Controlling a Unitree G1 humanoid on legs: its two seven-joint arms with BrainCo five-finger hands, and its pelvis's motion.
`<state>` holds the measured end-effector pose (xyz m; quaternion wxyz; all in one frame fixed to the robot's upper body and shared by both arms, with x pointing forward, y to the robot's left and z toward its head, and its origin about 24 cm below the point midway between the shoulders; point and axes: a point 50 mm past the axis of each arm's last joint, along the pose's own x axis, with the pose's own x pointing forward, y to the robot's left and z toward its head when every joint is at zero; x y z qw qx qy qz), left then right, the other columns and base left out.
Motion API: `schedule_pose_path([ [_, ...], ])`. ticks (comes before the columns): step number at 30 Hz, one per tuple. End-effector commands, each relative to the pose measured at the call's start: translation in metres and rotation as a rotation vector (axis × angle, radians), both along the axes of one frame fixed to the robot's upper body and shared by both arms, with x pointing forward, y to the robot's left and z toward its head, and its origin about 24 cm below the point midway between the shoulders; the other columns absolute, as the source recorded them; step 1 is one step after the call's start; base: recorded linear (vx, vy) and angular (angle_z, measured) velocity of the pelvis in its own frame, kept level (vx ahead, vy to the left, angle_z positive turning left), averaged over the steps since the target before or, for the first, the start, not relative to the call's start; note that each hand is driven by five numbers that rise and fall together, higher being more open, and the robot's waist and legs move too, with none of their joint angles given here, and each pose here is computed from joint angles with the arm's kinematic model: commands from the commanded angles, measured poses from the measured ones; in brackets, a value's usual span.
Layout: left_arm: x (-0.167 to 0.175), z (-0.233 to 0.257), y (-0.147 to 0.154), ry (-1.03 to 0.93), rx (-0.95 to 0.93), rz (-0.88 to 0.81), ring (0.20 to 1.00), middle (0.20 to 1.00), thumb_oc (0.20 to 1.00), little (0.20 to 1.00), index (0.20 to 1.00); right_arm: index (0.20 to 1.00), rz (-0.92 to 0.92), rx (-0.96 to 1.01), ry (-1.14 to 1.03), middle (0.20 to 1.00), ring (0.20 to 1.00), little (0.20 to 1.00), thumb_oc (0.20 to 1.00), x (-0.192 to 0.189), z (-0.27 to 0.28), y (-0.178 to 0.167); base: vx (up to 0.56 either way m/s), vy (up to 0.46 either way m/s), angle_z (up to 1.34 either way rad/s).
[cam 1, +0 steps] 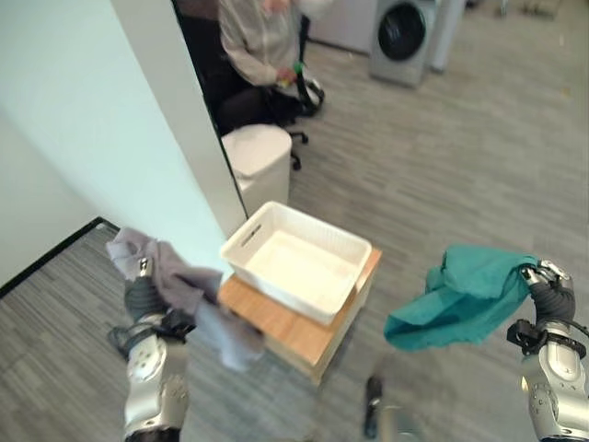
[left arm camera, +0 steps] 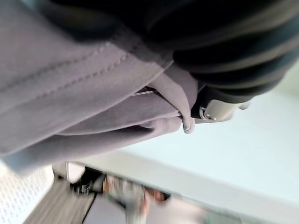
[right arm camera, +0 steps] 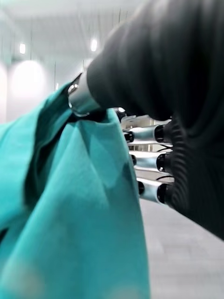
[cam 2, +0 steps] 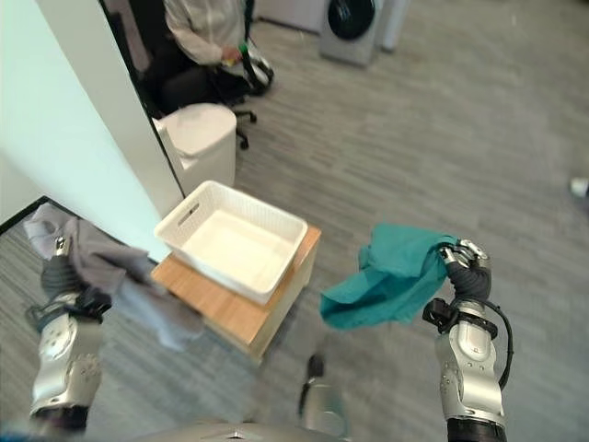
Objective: Pick up bed clothes into laundry basket.
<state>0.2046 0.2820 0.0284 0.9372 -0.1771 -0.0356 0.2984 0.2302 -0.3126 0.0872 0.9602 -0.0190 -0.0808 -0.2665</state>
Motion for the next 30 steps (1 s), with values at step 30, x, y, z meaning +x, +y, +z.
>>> schedule_pose_path([
  [30,-0.003,0.049,0.001,-0.148,0.185,-0.201,0.2,0.2,0.2,0.2,0.2,0.2,0.094,-0.639,-0.333,0.2,0.2,0.2,0.2,0.082,0.26,-0.008,0.03,-0.017,0.13],
])
